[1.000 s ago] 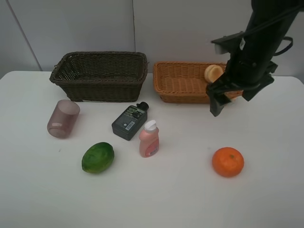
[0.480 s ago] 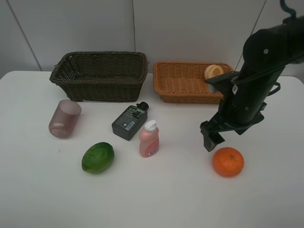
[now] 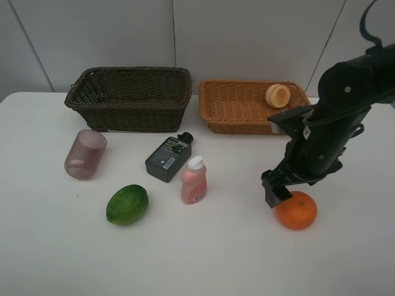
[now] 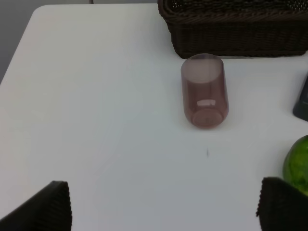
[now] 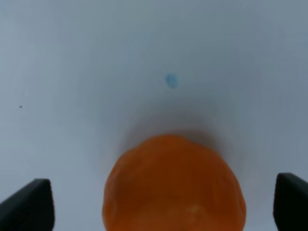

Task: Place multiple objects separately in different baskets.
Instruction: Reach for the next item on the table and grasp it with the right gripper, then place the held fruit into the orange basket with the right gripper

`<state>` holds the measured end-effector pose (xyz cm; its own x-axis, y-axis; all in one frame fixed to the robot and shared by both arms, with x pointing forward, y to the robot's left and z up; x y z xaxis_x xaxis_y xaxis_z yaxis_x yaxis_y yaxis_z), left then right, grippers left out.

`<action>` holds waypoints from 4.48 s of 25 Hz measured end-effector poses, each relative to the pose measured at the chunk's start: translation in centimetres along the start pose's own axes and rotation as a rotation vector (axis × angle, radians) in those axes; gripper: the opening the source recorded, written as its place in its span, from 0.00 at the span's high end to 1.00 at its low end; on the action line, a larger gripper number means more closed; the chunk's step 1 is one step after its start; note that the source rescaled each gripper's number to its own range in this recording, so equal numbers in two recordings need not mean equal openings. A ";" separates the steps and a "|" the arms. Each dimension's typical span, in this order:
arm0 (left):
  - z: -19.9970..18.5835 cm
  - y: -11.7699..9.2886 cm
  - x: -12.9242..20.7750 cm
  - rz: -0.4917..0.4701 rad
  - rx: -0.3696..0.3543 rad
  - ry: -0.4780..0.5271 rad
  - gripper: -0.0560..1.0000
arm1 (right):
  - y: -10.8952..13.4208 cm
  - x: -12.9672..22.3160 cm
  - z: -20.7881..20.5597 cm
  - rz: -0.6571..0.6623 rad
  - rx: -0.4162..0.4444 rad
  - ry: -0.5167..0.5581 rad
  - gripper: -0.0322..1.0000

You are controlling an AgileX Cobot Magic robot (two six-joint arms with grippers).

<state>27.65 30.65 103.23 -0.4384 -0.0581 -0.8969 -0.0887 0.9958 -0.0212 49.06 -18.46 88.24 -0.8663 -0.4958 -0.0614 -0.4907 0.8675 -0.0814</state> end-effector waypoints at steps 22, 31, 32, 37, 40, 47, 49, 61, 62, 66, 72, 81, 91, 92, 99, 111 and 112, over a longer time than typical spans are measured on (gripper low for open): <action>0.0 0.0 0.0 0.000 0.000 0.000 0.00 | 0.0 1.3 2.2 -0.028 0.012 0.068 0.00; 0.0 0.0 0.0 0.000 0.000 0.000 0.00 | 0.2 1.3 4.2 -0.038 0.008 0.103 0.00; 0.0 0.0 0.0 0.000 0.000 0.000 0.00 | 0.2 1.3 4.3 -0.041 0.009 0.110 0.00; 0.0 0.0 0.0 0.000 0.000 0.000 0.00 | 0.1 1.5 5.0 -0.054 0.015 0.133 0.00; 0.0 0.0 0.0 0.000 0.000 0.000 0.00 | 0.1 1.5 5.2 -0.055 0.015 0.139 0.02; 0.0 0.0 0.0 0.000 0.000 0.000 0.00 | 0.1 1.5 5.2 -0.061 0.017 0.141 0.33; 0.0 0.0 0.0 0.000 0.000 0.000 0.00 | 0.1 1.6 5.2 -0.062 0.017 0.142 0.33; 0.0 0.0 0.0 0.000 0.000 0.000 0.00 | 0.1 1.6 5.2 -0.062 0.017 0.148 0.33; 0.0 0.0 0.0 0.000 0.000 0.000 0.00 | 0.1 1.6 5.2 -0.062 0.017 0.148 0.33; 0.0 0.0 0.0 0.000 0.000 0.000 0.00 | 0.1 1.7 5.1 -0.062 0.018 0.153 0.33; 0.0 0.0 0.0 0.000 0.000 0.000 0.00 | -0.2 1.4 3.0 -0.052 0.026 0.118 0.33; 0.0 0.0 0.0 0.000 0.000 0.000 0.00 | -0.8 -1.5 -1.4 -0.030 0.044 0.011 0.33; 0.0 0.0 0.0 0.000 0.000 0.000 0.00 | -2.0 -6.6 -6.6 -0.021 0.088 -0.155 0.33; 0.0 0.0 0.0 0.000 0.000 0.000 0.00 | -2.2 -7.2 -7.3 -0.018 0.095 -0.180 0.33; 0.0 0.0 0.0 0.000 0.000 0.000 0.00 | -5.0 -11.9 -8.9 0.015 0.154 -0.271 0.33; 0.0 0.0 0.0 0.000 0.000 0.000 0.00 | -6.4 -21.1 -7.0 0.044 0.173 -0.335 0.33; 0.0 0.0 0.0 0.000 0.000 0.000 0.00 | -6.4 -21.6 -6.5 0.043 0.174 -0.335 0.33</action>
<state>27.65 30.65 103.23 -0.4384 -0.0581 -0.8969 -0.0887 0.9958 -0.0212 70.32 -13.06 96.59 -0.7932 -0.4695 -0.3878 -0.4060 0.8824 -0.2378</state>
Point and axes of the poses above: a point on each arm's last joint axis where the gripper is mounted, z pointing out along that axis toward the gripper, y along the wrist's bending axis when the last joint is at zero, x = y × z, the point moved 5 cm from there along z, pointing out along that axis toward the gripper, and after that the axes turned 2 degrees about -z, right-handed, at the moved point
